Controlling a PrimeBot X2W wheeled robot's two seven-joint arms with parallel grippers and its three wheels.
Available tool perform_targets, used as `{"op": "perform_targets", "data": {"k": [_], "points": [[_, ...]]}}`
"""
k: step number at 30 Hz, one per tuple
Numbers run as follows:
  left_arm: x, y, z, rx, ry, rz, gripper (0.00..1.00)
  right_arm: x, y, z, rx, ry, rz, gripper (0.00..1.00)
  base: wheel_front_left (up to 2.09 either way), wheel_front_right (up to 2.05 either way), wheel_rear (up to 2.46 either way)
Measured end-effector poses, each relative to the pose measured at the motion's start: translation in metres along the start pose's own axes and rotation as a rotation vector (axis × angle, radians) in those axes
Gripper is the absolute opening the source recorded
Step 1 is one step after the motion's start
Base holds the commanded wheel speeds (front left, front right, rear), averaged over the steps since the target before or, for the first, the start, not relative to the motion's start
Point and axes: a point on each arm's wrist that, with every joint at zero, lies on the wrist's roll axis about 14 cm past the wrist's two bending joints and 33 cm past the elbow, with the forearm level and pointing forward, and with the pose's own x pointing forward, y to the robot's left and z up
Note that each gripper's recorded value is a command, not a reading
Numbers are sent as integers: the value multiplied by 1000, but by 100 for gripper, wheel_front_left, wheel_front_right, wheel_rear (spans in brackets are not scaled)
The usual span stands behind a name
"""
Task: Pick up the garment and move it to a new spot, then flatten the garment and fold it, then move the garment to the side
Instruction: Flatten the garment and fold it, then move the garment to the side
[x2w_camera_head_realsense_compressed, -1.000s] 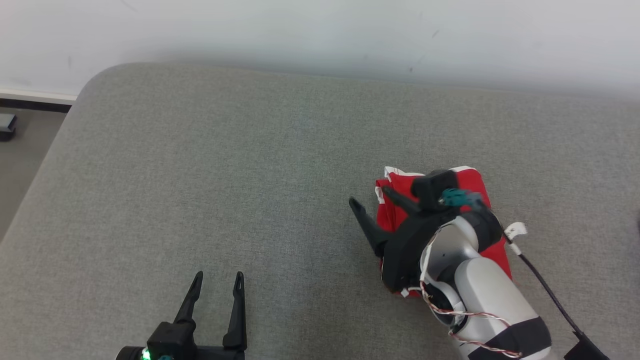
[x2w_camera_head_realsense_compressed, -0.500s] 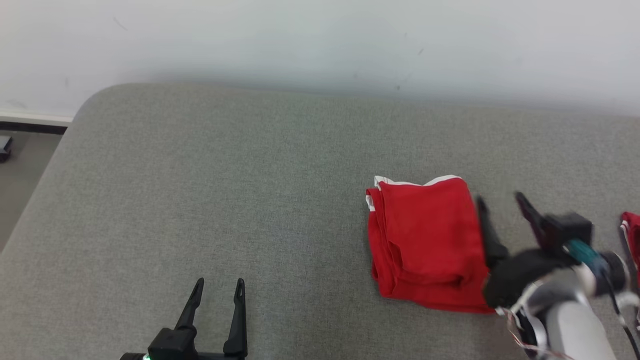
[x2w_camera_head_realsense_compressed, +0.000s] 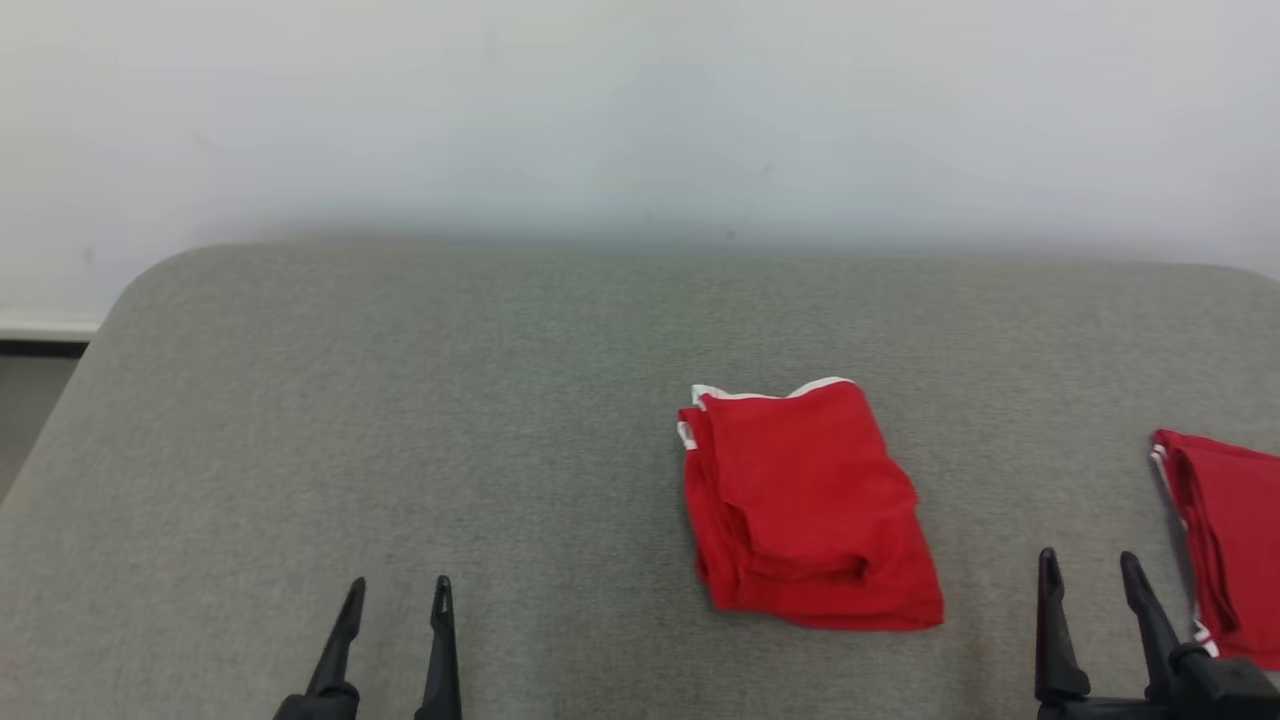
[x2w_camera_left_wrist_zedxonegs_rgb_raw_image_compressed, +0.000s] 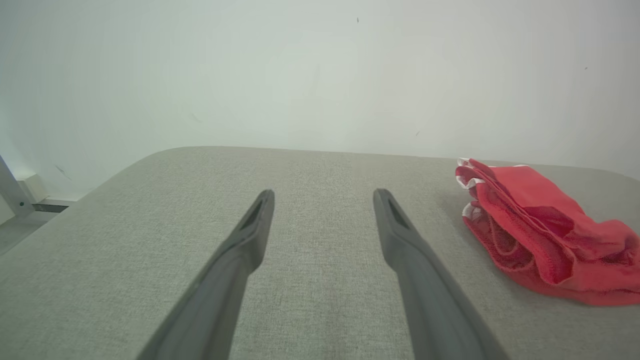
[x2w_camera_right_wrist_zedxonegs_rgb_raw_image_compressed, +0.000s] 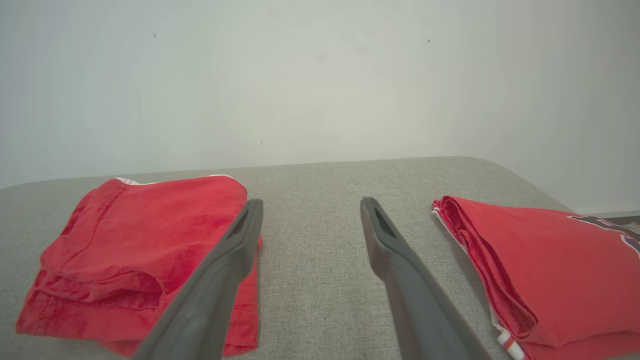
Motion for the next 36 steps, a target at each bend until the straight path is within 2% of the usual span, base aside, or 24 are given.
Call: {"op": "perform_targets", "data": {"k": [9,15,26,36], "points": [[0,-10,7,41,-26,-32,100,-26,-8,8,27,-48,-29,100,0,0,0],[-8,-5,-2,37,4,-21,100,-37,2,11,12,-57,0,100,0,0,0],[-23,19,-8,51,26,55,100,-36,23,7,24,-45,64,100,0,0,0],[-24,20,-10,49,33,54,100,-36,25,0,41,-24,68,100,0,0,0]]}}
